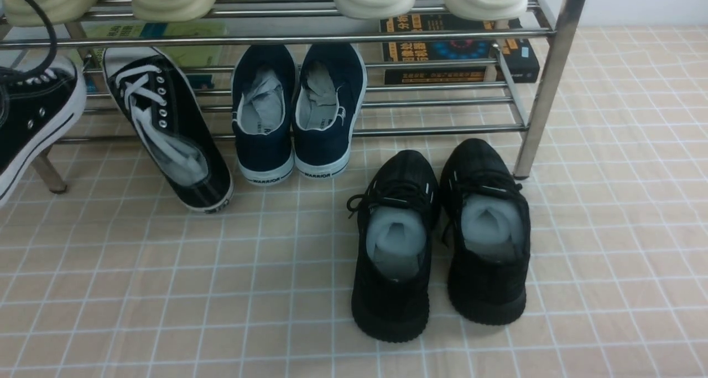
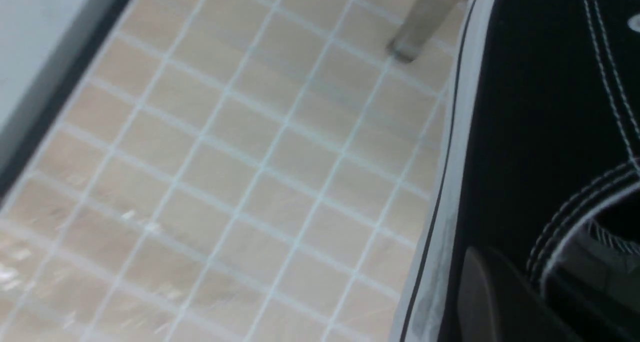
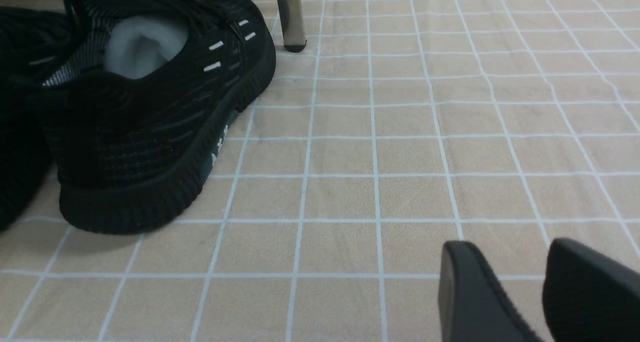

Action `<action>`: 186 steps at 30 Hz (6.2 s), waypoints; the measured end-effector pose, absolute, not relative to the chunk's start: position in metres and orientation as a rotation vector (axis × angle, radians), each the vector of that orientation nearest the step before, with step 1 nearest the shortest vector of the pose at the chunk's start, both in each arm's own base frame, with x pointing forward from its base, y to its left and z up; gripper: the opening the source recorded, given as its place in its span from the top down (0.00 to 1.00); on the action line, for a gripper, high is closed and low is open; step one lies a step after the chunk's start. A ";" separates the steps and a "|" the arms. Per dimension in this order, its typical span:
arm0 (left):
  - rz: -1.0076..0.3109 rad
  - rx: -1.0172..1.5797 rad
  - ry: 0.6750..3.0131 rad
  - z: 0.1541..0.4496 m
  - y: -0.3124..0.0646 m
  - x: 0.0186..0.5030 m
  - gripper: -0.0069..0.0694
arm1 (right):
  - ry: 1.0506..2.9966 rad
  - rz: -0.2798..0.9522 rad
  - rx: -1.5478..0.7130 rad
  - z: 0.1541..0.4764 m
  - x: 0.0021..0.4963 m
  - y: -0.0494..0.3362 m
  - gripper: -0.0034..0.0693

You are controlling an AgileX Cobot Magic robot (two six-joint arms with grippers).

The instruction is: Take the shoes off the shelf from the light coffee tablecloth by hand.

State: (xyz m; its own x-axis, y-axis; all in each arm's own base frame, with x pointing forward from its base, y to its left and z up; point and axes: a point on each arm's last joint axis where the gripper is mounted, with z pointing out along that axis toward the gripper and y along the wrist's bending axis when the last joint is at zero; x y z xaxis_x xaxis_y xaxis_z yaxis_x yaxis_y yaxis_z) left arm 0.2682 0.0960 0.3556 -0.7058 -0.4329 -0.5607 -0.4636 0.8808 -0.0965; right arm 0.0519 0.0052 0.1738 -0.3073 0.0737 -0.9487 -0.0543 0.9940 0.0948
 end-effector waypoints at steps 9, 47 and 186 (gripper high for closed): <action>0.131 -0.696 2.583 0.349 0.096 0.254 0.89 | 1.879 0.127 0.014 0.174 0.052 0.005 0.62; -0.005 -0.797 2.492 0.228 0.084 0.240 0.73 | 1.879 0.127 0.015 0.174 0.052 0.005 0.62; 0.004 -0.305 2.628 0.289 0.006 0.233 0.51 | 1.879 0.127 0.015 0.174 0.052 0.005 0.62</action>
